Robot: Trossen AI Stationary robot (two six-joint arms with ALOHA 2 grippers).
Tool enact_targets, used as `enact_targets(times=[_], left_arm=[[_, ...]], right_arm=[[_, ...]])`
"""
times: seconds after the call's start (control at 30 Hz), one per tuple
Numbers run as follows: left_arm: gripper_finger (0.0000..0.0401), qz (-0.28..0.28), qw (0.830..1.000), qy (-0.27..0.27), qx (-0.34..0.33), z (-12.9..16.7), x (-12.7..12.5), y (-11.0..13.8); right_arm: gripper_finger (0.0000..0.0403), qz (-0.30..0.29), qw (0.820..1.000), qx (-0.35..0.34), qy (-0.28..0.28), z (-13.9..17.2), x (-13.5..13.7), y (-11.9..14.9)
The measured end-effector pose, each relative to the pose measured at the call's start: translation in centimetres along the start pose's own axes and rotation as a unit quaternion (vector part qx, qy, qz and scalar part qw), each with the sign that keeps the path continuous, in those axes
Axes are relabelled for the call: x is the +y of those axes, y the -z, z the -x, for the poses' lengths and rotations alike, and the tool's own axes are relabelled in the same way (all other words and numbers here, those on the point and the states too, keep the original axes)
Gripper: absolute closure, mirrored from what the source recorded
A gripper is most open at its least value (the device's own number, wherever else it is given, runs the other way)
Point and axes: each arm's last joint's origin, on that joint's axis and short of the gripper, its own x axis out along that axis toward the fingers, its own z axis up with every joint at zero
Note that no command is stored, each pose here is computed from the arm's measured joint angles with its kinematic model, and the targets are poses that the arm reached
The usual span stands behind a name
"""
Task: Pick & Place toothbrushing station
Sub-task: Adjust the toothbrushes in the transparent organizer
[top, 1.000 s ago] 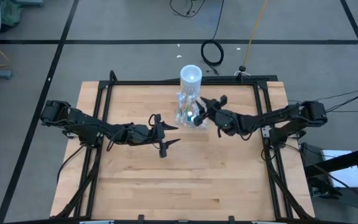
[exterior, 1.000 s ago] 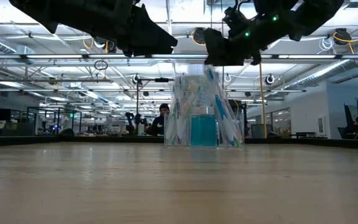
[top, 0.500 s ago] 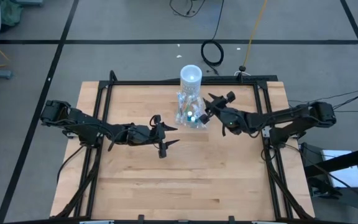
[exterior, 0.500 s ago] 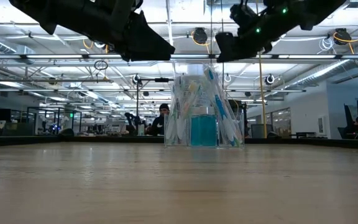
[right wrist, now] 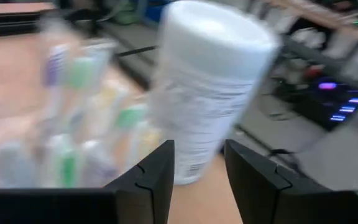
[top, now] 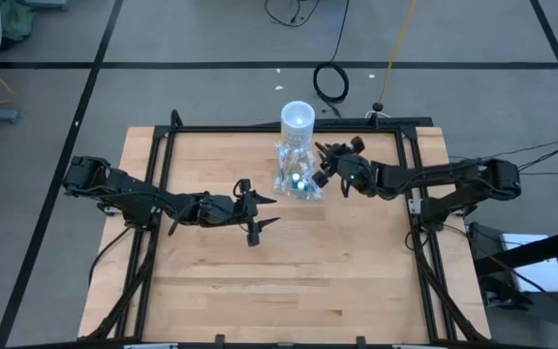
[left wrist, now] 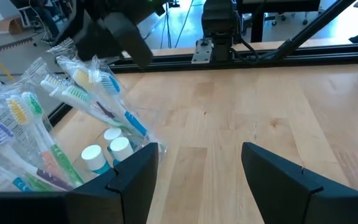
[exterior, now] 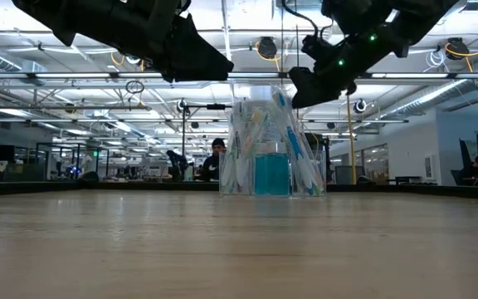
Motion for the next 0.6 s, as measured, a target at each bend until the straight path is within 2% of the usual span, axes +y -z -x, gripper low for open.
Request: enact_targets(times=[0.13, 0.43, 0.6], left_arm=[[0.0162, -0.003, 1.0, 0.0, 0.0, 0.0, 0.0, 0.0], [0.0162, -0.004, 1.0, -0.001, 0.0, 0.0, 0.0, 0.0], [0.0162, -0.006, 1.0, -0.001, 0.001, 0.0, 0.0, 0.0]], right_arm=[[0.0272, 0.008, 0.998, 0.017, -0.064, -0.5, 0.5, 0.5], [0.0272, 0.027, 0.996, -0.014, -0.086, 0.9, 0.6, -0.6], [0.0273, 0.032, 0.978, -0.03, -0.203, 2.5, 1.1, -1.2]])
